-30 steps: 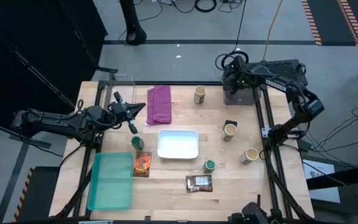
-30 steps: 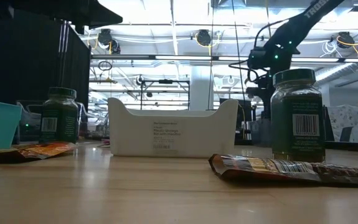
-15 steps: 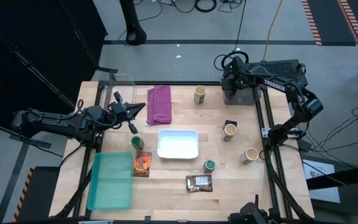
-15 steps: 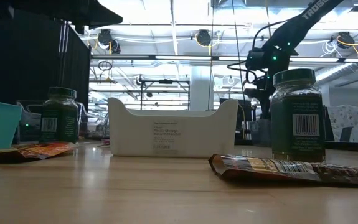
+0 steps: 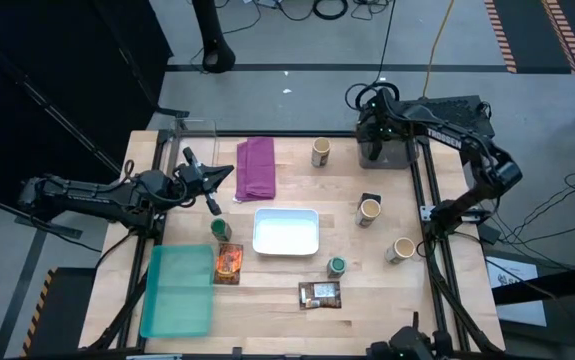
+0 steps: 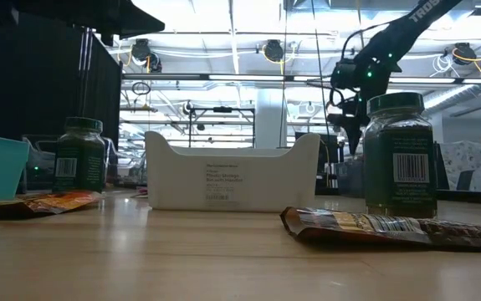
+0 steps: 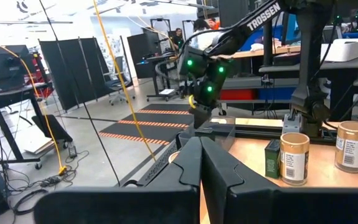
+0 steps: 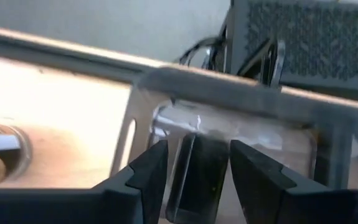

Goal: Sort spices by type
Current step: Put the top left brown seasoning bottle into the blue bin

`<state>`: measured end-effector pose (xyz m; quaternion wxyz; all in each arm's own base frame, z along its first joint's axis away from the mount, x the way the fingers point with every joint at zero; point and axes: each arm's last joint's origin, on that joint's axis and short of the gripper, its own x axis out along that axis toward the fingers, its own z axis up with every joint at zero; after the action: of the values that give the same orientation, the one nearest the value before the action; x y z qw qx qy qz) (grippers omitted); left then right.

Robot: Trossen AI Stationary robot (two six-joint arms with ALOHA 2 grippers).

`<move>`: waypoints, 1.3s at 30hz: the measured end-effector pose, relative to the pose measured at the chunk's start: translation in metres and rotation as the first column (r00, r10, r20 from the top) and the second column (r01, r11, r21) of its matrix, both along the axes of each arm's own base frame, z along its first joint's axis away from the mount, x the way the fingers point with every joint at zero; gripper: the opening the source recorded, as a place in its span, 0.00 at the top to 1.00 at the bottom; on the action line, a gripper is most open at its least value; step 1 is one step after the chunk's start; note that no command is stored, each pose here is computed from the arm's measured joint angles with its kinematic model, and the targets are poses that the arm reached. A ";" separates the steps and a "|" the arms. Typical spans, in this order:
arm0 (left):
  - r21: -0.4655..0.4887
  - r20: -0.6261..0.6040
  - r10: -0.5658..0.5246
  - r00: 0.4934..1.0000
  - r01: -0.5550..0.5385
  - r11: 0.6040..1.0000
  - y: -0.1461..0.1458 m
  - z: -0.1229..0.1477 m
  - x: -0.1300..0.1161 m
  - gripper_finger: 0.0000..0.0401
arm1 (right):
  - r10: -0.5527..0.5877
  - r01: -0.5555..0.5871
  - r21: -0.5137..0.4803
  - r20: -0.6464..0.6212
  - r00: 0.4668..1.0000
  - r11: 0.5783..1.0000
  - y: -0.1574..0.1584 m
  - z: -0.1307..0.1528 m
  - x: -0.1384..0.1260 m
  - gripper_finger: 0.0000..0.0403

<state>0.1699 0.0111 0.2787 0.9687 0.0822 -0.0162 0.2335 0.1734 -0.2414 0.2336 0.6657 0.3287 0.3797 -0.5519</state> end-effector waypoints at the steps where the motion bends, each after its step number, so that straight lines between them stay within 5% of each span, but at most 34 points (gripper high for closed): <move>1: 0.000 0.000 0.000 1.000 0.000 1.000 0.000 0.000 0.000 0.99 | 0.004 -0.004 -0.023 0.005 1.000 1.000 0.001 0.004 -0.001 0.62; 6: 0.000 0.002 0.000 1.000 0.000 1.000 0.000 0.000 0.000 0.99 | 0.051 -0.048 -0.135 0.016 0.999 0.990 0.013 0.032 -0.005 0.62; 12: 0.001 0.055 -0.022 0.998 0.022 1.000 -0.001 0.004 0.002 0.99 | 0.368 -0.329 -0.280 0.099 0.924 0.902 0.083 0.056 0.016 0.62; 18: 0.025 0.195 -0.197 0.961 0.196 0.980 -0.006 0.011 0.016 0.99 | 0.702 -0.531 -0.507 0.238 0.671 0.679 0.176 0.048 0.026 0.62; 24: 0.032 0.203 -0.257 0.945 0.256 0.966 -0.012 0.012 0.049 0.99 | 0.859 -0.602 -0.624 0.263 0.440 0.499 0.227 0.039 0.019 0.62; 35: -0.111 0.141 -0.257 0.956 0.273 0.956 -0.014 0.021 0.118 0.99 | 0.944 -0.707 -0.628 0.176 0.279 0.326 0.274 0.026 0.015 0.61; 39: -0.142 0.091 -0.253 0.963 0.264 0.954 -0.014 0.031 0.129 0.99 | 0.936 -0.660 -0.671 0.167 0.311 0.339 0.278 0.033 0.008 0.61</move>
<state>0.2994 -0.0025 0.3101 0.9931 -0.0034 -0.0440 0.1082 0.1815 0.0361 0.2662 0.9855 0.0426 0.1409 -0.0846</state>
